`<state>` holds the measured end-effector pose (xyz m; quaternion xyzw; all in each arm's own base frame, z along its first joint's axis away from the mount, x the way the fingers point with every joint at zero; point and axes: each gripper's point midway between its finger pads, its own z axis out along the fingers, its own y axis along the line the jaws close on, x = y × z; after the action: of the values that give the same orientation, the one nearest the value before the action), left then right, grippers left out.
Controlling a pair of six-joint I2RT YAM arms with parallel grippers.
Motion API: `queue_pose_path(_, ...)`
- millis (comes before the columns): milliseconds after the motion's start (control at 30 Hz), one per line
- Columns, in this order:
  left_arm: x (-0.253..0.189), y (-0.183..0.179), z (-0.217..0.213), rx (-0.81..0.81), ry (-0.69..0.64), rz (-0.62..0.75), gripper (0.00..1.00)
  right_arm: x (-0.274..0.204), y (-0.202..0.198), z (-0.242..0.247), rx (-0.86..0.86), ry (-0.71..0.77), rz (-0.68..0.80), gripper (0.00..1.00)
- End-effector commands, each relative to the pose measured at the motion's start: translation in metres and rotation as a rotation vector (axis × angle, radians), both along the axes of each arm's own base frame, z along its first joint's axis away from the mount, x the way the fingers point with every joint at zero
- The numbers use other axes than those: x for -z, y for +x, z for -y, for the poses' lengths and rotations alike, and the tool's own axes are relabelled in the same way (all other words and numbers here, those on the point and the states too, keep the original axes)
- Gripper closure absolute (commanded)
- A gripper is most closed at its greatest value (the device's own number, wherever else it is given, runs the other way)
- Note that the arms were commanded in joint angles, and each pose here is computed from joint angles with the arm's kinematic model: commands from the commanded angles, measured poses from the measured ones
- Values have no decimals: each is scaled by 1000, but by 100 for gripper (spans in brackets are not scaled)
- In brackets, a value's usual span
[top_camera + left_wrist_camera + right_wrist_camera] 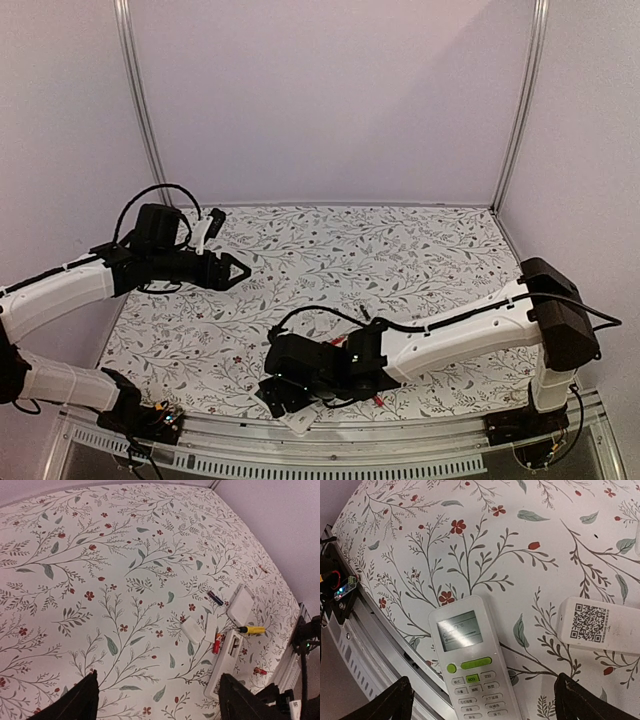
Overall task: Unload the batteries from the remote control
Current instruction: Pick up the remote control from the center of the board.
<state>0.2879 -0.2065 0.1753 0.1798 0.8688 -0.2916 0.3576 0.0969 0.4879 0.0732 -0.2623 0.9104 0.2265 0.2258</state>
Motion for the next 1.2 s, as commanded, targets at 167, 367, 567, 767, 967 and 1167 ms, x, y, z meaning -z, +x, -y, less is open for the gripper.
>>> queue_pose_path(167,-5,0,-6,-11,2,16,18,40,-29,8,-111,-194,17,3)
queue_pose_path(367,-3,-1,-7,-10,3,10,18,52,-44,15,-153,-261,26,3)
queue_pose_path(567,-2,-2,-5,-2,-2,-1,18,62,-45,20,-148,-310,44,13)
queue_pose_path(767,-2,-2,-5,-3,-2,3,18,68,-42,21,-138,-341,68,30)
queue_pose_path(967,-7,-3,-5,4,-12,18,18,64,-35,24,-99,-340,92,50)
queue_pose_path(1167,-21,-6,0,36,-41,72,18,34,-23,16,-69,-179,71,54)
